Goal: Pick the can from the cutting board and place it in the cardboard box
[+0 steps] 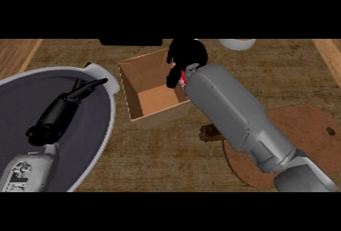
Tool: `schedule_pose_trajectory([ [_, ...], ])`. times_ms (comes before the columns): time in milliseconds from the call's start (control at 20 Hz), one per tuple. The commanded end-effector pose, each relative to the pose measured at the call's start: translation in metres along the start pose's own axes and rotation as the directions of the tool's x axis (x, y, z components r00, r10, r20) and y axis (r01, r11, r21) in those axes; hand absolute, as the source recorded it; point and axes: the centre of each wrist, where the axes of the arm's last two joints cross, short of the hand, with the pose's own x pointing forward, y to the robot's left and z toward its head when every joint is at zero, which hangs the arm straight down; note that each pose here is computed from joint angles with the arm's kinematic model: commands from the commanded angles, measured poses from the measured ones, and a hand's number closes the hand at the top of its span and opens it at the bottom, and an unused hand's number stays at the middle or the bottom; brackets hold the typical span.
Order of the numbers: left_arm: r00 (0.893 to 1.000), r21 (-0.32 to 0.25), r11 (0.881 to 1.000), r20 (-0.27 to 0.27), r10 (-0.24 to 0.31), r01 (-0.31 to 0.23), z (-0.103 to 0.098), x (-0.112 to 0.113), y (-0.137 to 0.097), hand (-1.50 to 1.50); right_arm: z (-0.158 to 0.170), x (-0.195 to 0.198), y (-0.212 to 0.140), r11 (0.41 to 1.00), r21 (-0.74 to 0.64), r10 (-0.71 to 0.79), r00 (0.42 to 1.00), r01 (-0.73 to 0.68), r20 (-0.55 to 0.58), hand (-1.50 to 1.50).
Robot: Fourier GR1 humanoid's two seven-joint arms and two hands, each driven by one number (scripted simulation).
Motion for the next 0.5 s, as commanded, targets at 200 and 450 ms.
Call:
schedule_pose_trajectory([
  [200,1.000,0.007,1.000,0.005,-0.006,0.006,0.000,-0.002,0.001,0.00,0.006,-0.011,0.001,0.966,-0.067,-0.222,0.934,0.250,0.279,-1.50],
  [450,1.000,0.008,1.000,0.005,0.010,-0.010,-0.001,0.000,-0.001,0.00,0.013,-0.024,-0.038,0.637,-0.150,-0.660,0.636,0.756,0.400,-1.50],
])
